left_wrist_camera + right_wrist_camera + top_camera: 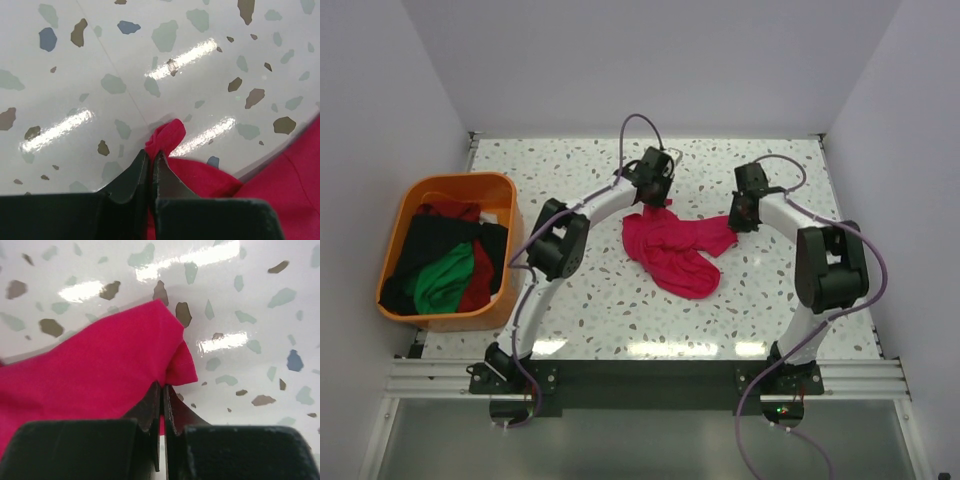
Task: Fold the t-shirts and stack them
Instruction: Flatten the tshirt out
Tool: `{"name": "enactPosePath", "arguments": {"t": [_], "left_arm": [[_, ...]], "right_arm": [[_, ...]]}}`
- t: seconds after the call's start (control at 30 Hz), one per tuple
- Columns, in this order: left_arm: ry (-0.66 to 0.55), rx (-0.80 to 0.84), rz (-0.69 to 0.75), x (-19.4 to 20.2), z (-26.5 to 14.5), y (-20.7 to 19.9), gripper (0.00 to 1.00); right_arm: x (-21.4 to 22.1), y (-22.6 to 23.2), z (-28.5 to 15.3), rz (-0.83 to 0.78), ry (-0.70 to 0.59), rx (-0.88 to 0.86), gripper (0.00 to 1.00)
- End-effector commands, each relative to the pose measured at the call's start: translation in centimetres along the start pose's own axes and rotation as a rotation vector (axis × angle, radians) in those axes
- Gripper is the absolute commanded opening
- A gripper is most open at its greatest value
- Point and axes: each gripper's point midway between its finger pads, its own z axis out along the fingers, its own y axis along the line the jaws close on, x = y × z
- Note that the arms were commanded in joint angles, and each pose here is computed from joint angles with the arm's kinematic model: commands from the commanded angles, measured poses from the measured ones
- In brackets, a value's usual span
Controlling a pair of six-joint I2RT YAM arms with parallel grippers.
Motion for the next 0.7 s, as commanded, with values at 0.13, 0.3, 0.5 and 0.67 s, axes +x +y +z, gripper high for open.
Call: {"name": "enactPosePath", "arguments": {"t": [0.13, 0.3, 0.5, 0.67], "left_arm": [[-0.403, -0.113, -0.040, -12.6, -17.1, 0.8, 0.00], [-0.687, -0.162, -0.109, -16.0, -33.1, 1.9, 0.00], [-0.982, -0.141, -0.208, -16.5, -50.3, 2.5, 0.00], [-1.160, -0.042, -0.223, -15.2, -60.6, 2.0, 0.00]], "right_arm": [[-8.0, 0.2, -13.3, -0.039, -0.313, -0.101, 0.00], [-10.8, -0.8, -25.6, -0.018, -0.562, -0.196, 0.00], [-12.2, -3.8, -40.7, 0.056, -0.842, -0.247, 0.00], [-11.1, -5.5, -51.5, 0.065, -1.051, -0.353, 0.00]]}}
